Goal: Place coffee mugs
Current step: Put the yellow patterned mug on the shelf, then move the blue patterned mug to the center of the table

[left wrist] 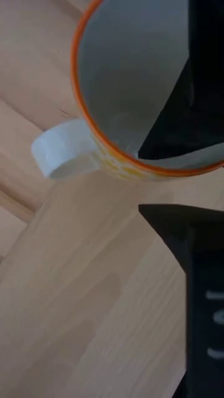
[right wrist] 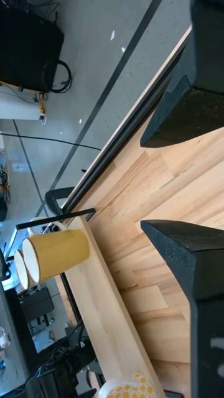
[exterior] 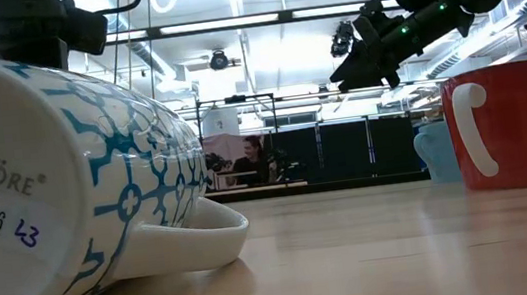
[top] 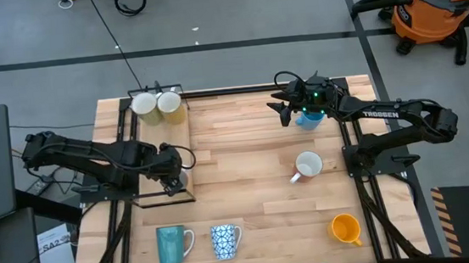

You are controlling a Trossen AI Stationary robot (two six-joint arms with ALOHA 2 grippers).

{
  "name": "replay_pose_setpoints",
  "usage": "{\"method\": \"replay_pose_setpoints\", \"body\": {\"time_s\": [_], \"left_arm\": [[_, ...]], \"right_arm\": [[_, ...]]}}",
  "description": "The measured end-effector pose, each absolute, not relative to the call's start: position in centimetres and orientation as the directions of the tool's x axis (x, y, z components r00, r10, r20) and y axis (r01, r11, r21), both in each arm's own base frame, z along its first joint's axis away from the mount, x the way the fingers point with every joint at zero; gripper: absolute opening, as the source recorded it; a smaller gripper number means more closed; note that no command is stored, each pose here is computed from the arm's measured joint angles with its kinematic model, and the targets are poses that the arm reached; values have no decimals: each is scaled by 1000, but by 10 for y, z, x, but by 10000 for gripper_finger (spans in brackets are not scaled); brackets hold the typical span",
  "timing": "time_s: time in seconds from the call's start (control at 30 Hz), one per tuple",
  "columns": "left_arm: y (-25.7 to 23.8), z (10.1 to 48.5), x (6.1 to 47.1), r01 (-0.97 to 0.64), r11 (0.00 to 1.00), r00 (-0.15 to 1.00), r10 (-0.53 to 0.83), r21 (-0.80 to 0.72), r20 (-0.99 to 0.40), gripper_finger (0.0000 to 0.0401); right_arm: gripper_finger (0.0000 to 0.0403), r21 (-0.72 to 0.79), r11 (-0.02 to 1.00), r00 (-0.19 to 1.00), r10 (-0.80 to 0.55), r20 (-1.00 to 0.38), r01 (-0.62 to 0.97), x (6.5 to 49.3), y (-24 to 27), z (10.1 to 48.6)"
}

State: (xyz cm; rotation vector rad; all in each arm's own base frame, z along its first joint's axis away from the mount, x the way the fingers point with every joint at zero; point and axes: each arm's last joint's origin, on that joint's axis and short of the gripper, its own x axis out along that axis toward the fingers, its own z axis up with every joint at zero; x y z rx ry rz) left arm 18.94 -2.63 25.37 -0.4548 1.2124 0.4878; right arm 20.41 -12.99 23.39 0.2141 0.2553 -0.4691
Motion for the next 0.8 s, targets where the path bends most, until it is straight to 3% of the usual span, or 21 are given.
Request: {"method": "replay_pose_setpoints", "body": {"time_s": [0.17,0.47,0.8], "left_arm": [[-26,254,189,-568,821,274,111,-68,-955,158],[-26,258,188,-567,821,283,109,-74,-953,160],[-25,304,185,-496,861,381,101,-111,-919,160]], "right_arm": [[207,144,871,861,-417,-290,470,204,-130,234],[207,144,871,861,-417,-290,470,204,-130,234],[207,144,871,861,-417,-290,470,204,-130,234]]}}
